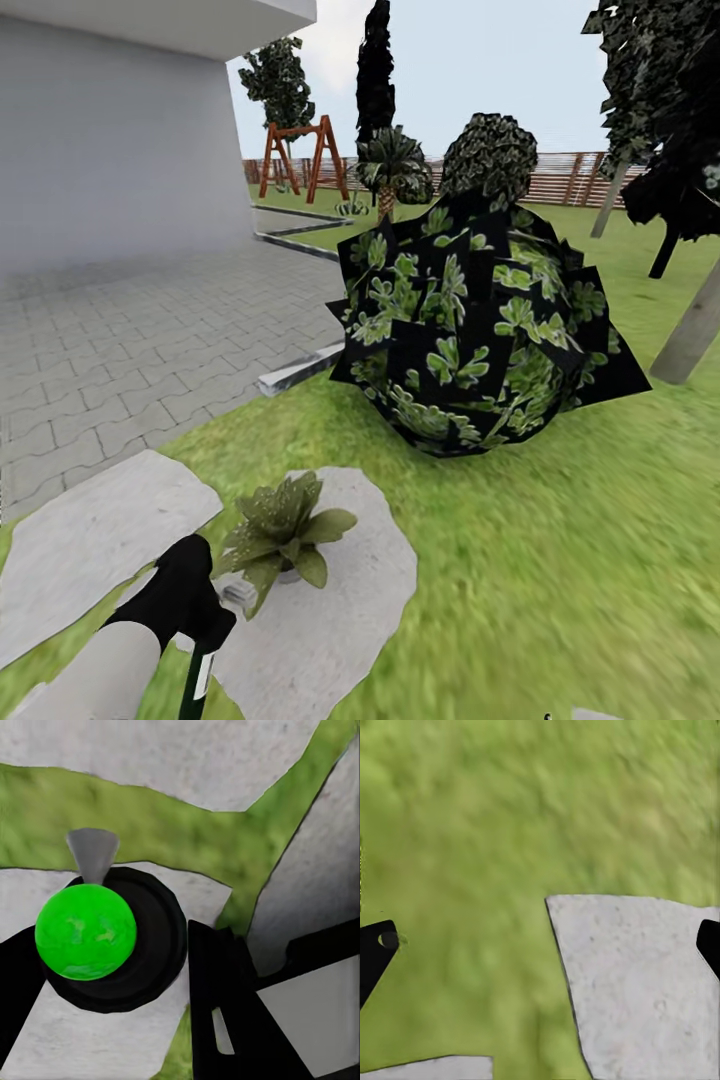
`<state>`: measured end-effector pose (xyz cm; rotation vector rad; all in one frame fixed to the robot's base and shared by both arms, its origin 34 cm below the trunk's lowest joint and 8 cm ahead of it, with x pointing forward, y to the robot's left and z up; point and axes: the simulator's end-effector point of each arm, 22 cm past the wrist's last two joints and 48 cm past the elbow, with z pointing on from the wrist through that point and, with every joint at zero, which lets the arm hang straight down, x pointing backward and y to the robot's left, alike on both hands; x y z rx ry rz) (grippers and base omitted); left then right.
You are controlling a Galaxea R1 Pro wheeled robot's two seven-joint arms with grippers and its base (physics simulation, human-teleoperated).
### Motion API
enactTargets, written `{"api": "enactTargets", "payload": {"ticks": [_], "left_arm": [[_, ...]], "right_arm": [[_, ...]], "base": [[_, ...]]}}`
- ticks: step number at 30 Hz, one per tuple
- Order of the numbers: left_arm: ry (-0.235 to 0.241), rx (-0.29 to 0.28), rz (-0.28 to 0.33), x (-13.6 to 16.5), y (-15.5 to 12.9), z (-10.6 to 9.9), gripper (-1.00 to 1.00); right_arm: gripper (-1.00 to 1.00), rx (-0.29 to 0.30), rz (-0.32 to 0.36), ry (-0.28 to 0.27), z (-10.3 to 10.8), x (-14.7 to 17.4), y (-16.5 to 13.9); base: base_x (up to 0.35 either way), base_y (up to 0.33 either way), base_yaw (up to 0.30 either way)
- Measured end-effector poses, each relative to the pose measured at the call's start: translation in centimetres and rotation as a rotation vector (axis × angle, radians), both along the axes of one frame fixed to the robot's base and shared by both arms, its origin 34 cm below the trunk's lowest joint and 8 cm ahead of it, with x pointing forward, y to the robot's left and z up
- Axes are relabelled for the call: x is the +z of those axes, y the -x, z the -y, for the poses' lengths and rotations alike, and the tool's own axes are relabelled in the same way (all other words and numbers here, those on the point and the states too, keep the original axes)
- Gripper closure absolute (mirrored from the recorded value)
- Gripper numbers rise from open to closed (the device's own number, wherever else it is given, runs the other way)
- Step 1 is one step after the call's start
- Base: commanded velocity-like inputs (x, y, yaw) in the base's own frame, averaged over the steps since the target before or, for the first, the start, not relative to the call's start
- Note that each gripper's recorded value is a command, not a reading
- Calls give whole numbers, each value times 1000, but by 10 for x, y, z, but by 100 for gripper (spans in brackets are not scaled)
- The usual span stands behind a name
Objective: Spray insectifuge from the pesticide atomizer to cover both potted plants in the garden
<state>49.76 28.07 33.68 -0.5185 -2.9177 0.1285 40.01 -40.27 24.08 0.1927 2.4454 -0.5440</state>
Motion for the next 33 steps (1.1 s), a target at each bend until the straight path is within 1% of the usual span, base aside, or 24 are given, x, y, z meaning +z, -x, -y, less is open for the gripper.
{"api": "enactTargets", "payload": {"ticks": [3,10,13,15,18,27,33], "left_arm": [[3,6,0,0,0,0,100],[-7,11,8,2,-4,-6,100],[0,9,10,3,-5,-2,100],[3,4,11,3,-6,2,100],[4,3,11,2,-5,3,100],[-2,4,11,2,-5,-1,100],[-5,6,11,2,-5,-3,100]], "right_arm": [[-100,0,0,0,0,0,0],[-100,0,0,0,0,0,0],[-100,0,0,0,0,0,0],[-100,0,0,0,0,0,0],[-100,0,0,0,0,0,0],[-100,0,0,0,0,0,0],[-100,0,0,-1,-1,0,0]], "base": [[73,-24,244],[6,-2,274],[2,0,241],[100,-46,71],[203,-135,19],[243,-165,3],[189,-123,220]]}}
